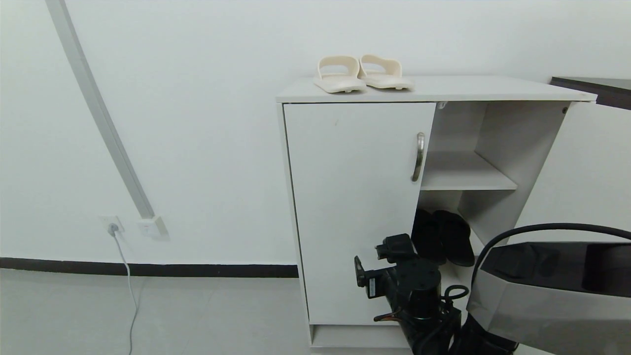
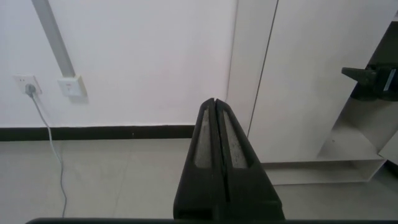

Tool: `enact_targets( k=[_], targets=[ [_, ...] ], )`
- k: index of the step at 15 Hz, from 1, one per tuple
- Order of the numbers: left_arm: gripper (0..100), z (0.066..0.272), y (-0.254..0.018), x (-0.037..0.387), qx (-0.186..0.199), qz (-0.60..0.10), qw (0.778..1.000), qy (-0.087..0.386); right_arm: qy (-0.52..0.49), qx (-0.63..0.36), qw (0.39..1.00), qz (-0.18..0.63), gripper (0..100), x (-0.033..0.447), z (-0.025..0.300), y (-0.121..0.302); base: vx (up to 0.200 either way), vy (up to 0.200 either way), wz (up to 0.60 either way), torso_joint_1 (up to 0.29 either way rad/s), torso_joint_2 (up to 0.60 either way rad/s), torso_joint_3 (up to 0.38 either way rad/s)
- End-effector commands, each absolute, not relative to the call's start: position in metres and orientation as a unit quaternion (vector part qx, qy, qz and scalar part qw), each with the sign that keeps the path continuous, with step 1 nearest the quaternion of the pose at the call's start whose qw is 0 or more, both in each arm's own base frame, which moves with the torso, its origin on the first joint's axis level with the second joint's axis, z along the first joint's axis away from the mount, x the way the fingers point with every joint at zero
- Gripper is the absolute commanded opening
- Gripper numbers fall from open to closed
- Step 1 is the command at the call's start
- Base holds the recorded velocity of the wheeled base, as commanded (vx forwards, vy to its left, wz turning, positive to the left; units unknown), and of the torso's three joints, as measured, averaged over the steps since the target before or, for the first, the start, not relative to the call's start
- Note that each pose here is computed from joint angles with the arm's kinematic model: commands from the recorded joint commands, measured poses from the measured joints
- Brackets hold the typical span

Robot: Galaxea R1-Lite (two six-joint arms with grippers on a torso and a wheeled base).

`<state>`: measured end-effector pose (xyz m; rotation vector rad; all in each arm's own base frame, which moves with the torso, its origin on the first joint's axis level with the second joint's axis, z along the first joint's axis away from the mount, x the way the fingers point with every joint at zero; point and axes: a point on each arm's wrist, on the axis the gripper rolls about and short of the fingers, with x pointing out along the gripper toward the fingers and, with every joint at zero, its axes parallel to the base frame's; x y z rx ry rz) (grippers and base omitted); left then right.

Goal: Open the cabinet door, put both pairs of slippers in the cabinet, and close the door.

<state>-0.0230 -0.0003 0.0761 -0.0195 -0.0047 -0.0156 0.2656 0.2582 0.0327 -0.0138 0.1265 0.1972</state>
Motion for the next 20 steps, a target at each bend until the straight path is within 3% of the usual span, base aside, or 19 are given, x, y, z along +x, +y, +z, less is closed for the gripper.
enact_targets(
  k=[1,5,20],
  targets=[
    [0,0.0761,-0.0003,-0.0229,-0.010,-0.008,1.000,-0.001,0.064,-0.011,0.993,0.098,100,0.2656,0.0316,0.2580,0.000,0.000,0.00,0.000,0.00,0.000],
    [0,0.0762,-0.0004,-0.0229,-0.005,-0.009,1.000,-0.002,0.058,-0.007,0.994,0.097,100,0.2666,0.0343,0.2582,0.000,0.000,0.00,0.006,-0.05,-0.072],
    [0,0.0761,-0.0004,-0.0229,-0.005,-0.009,1.000,-0.001,0.047,-0.009,0.995,0.091,100,0.2706,0.0359,0.2542,0.000,0.000,0.00,0.112,-0.44,-0.331]
  ],
)
